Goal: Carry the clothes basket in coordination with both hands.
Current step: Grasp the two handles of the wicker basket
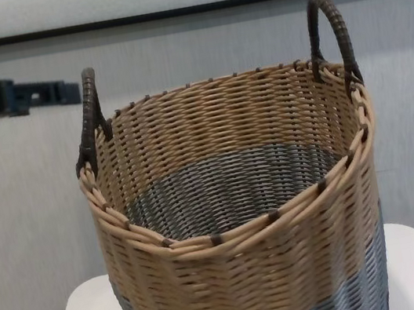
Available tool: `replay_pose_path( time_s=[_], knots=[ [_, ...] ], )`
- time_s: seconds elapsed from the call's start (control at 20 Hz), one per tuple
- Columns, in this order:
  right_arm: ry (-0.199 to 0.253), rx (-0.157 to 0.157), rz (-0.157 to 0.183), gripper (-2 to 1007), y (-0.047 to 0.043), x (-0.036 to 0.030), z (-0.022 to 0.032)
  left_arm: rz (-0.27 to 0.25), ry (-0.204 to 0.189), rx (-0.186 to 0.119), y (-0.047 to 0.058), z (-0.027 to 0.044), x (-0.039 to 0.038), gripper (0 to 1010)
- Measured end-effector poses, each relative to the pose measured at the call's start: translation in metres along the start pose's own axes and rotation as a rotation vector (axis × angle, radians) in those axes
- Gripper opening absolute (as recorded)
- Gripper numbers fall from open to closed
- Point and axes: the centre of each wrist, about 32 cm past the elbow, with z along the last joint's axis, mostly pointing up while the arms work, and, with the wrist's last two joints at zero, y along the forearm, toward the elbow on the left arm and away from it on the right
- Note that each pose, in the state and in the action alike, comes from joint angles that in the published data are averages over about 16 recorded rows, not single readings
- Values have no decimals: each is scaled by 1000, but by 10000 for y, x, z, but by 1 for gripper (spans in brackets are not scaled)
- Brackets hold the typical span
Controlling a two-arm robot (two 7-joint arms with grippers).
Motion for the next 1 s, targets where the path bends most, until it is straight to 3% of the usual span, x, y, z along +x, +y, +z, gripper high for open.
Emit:
replay_pose_path(
  time_s=[0.45,1.0],
  knots=[
    [-19,0,-12,1005,6,4,-4,-19,22,19,-160,34,-28,1002],
    [-29,-8,-23,1005,13,6,-13,11,-59,33,-375,-72,-40,1002]
  ],
)
